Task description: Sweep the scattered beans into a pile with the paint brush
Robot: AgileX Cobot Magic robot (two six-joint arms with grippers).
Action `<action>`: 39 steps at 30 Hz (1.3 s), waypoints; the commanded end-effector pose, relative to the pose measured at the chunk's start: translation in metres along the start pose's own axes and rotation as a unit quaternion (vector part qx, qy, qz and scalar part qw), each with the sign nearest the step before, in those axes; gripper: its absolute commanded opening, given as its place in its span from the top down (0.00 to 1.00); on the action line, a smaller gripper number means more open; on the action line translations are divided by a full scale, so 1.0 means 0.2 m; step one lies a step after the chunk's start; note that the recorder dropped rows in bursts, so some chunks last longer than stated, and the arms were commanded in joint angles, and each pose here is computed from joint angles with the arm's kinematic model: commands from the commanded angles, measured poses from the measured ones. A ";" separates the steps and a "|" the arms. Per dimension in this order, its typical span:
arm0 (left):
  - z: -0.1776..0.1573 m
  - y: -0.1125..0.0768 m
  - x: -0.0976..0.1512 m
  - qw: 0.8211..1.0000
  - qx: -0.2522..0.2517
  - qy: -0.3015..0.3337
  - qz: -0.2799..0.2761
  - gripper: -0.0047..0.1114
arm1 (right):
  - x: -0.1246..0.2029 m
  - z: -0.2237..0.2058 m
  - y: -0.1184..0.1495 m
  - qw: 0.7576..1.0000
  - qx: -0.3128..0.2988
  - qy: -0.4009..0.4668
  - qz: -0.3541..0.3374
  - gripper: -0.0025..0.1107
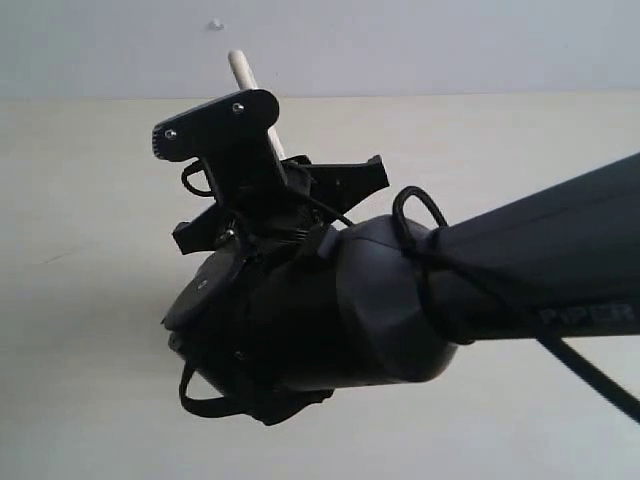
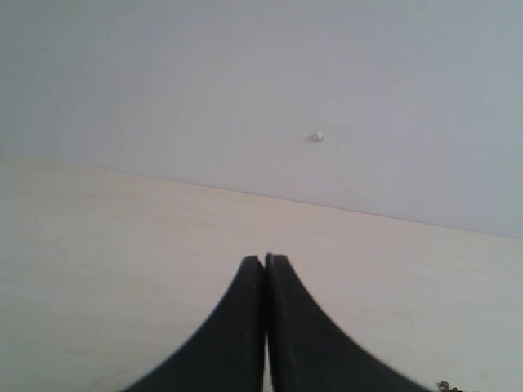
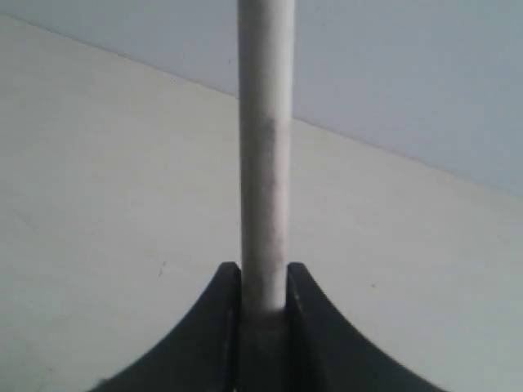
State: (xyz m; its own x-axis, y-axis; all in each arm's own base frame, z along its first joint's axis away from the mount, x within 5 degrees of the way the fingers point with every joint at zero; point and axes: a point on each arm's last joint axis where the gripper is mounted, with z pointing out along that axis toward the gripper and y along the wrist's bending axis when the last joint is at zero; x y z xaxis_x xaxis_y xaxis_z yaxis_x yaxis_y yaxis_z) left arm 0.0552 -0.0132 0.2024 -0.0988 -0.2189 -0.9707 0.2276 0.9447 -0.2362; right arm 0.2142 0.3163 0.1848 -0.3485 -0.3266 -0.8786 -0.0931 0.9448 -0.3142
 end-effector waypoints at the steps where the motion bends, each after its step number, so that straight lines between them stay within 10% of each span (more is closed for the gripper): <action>1: 0.00 0.00 0.00 1.000 0.003 -0.002 -0.002 0.96 | -0.03 -0.01 -0.02 0.998 0.011 -0.021 -0.063 0.98; 16: 0.00 0.00 0.00 1.000 0.003 -0.002 -0.002 0.96 | 0.18 0.32 -0.10 0.998 -0.018 0.019 -0.057 0.98; 39: 0.00 0.00 0.00 1.000 0.003 -0.002 -0.002 0.96 | 0.20 0.24 0.03 0.996 -0.086 0.030 0.010 0.98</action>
State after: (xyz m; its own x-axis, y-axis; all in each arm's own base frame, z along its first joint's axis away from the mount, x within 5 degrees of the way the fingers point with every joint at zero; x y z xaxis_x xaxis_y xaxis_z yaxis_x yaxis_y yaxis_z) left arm 0.0552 -0.0132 0.2024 -0.0988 -0.2189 -0.9707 0.2276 0.9447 -0.2362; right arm 0.2492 0.3020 0.1262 -0.4233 -0.3229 -0.8465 -0.2371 0.9413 -0.2405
